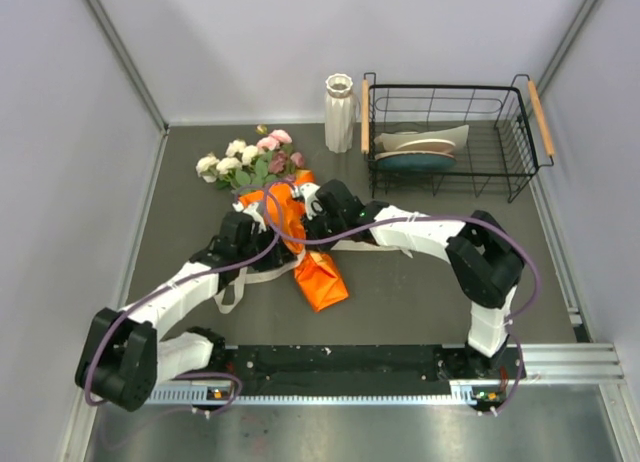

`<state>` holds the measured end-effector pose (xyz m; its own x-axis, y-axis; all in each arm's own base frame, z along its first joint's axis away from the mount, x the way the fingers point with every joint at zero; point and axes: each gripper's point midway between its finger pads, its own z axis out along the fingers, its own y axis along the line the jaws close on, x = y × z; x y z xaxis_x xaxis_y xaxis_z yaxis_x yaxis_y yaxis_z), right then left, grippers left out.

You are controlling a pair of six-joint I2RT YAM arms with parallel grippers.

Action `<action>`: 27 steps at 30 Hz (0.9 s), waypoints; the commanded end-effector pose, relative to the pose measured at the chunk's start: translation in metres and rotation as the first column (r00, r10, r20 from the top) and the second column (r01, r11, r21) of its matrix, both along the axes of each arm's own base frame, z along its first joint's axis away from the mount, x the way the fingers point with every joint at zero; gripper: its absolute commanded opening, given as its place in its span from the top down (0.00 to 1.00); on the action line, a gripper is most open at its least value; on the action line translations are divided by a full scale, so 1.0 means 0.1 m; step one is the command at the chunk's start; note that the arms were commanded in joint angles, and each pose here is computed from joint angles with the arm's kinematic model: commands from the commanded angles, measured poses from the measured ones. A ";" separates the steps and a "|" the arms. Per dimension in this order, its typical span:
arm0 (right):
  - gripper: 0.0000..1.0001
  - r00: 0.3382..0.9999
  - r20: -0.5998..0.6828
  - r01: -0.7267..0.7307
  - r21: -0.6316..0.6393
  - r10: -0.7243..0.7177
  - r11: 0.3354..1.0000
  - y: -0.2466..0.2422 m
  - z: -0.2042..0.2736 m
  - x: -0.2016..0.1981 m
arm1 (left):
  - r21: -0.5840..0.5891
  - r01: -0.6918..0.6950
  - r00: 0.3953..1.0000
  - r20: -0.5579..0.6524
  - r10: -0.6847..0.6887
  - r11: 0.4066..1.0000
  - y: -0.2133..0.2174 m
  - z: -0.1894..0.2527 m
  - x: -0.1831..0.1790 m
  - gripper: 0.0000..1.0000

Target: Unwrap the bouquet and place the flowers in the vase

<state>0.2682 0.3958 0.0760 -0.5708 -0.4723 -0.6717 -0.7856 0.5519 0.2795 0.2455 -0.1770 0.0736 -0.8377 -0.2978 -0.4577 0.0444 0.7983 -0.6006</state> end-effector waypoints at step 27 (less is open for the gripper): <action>0.94 0.983 -0.120 0.157 0.123 -0.142 0.980 0.21 -0.01 -0.03 | -0.026 -0.118 0.981 0.150 0.121 0.993 0.08 0.54 0.36 0.56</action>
